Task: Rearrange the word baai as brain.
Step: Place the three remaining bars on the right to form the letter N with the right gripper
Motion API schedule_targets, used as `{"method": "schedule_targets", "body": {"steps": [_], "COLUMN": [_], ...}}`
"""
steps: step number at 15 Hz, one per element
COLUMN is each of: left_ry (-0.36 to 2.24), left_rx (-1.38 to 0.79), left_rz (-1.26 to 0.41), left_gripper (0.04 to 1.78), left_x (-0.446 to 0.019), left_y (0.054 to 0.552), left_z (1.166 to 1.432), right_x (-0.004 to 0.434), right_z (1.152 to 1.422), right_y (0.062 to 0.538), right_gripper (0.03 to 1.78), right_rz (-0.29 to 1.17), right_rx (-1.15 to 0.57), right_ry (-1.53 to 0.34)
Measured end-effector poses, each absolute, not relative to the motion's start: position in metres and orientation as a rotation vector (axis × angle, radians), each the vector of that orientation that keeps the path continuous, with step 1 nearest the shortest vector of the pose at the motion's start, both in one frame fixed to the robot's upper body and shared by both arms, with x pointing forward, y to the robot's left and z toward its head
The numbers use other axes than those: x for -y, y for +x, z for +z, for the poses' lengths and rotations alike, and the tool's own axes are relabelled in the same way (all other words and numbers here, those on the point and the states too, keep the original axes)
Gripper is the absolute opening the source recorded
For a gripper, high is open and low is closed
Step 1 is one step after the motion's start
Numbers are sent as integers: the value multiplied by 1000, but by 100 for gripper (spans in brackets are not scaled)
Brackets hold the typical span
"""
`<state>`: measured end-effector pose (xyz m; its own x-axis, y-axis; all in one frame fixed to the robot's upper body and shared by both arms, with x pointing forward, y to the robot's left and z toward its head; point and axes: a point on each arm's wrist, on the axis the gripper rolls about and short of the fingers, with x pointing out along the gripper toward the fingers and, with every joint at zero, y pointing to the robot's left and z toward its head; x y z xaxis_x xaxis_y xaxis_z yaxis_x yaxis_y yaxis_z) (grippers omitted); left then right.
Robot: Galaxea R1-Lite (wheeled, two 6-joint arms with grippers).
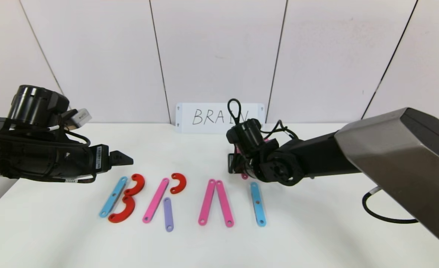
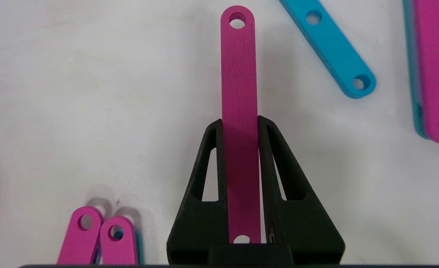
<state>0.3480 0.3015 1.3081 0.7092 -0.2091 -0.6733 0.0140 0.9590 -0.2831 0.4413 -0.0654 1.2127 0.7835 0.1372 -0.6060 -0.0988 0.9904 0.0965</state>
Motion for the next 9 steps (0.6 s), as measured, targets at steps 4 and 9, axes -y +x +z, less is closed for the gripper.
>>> {"method": "schedule_targets", "body": {"steps": [4, 9], "left_ry": [-266, -267], "left_rx": [-779, -783], "left_rz": [-125, -124], "left_gripper": [174, 174], "left_x": [-301, -301], "left_y": [349, 349], "left_z": [1307, 1306], "right_x": [90, 135], "right_z": [1255, 1265], "right_y": [426, 396], "right_gripper": [28, 28], "right_rz": [120, 56], "right_rx": [-602, -632], "right_ry": [85, 85]}}
